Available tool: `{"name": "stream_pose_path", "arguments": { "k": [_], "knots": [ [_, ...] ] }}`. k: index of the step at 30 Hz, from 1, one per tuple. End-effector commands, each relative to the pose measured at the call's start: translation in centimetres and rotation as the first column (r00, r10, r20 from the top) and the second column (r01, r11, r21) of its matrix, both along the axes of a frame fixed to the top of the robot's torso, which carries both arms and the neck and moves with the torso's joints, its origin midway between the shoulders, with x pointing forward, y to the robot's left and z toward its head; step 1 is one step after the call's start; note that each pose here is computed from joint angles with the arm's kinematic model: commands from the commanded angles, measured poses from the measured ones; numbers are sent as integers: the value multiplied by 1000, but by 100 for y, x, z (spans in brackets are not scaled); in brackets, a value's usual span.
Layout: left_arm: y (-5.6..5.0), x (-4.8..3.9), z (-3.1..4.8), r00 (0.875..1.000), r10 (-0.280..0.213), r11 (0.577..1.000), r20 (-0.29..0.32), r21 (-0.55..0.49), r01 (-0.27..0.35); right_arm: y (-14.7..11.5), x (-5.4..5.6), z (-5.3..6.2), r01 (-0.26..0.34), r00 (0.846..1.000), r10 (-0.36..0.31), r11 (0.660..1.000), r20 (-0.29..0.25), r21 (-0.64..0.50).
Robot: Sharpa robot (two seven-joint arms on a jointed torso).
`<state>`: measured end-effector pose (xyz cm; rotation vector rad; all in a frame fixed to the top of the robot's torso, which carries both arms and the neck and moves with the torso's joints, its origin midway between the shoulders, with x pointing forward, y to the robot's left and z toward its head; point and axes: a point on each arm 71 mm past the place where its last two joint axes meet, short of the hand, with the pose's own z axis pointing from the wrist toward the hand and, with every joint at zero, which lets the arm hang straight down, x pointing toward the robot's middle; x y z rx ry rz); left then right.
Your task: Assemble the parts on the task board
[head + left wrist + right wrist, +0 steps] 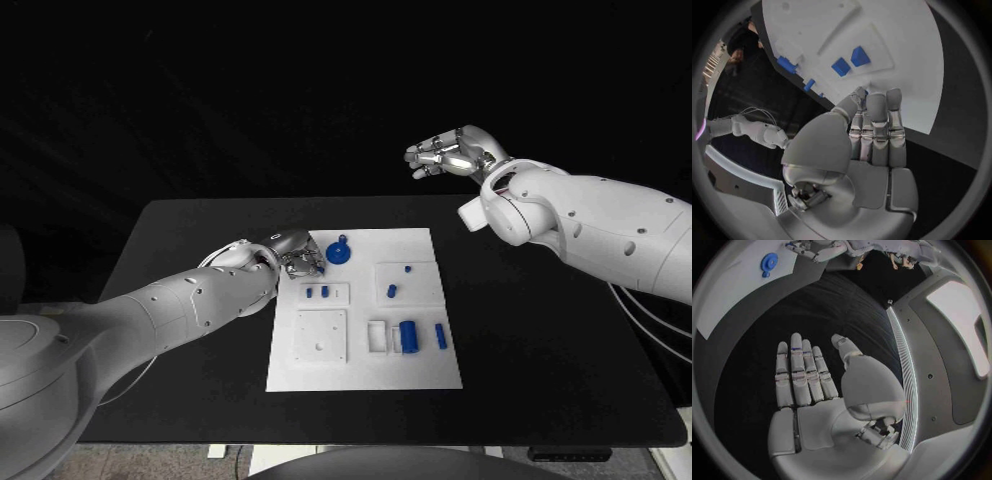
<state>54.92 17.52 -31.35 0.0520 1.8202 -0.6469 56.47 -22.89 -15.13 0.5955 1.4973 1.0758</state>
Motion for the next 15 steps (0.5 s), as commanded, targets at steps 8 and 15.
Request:
{"name": "stream_pose_path", "arguments": {
  "k": [8,15],
  "knots": [
    [-26,-21,-59,998,-16,999,-54,40,19,24,-4,4,-21,1000,21,1000,4,1],
    [-10,-20,-58,999,-13,999,-51,44,16,21,-5,4,-20,1000,20,1000,4,1]
  ]
}}
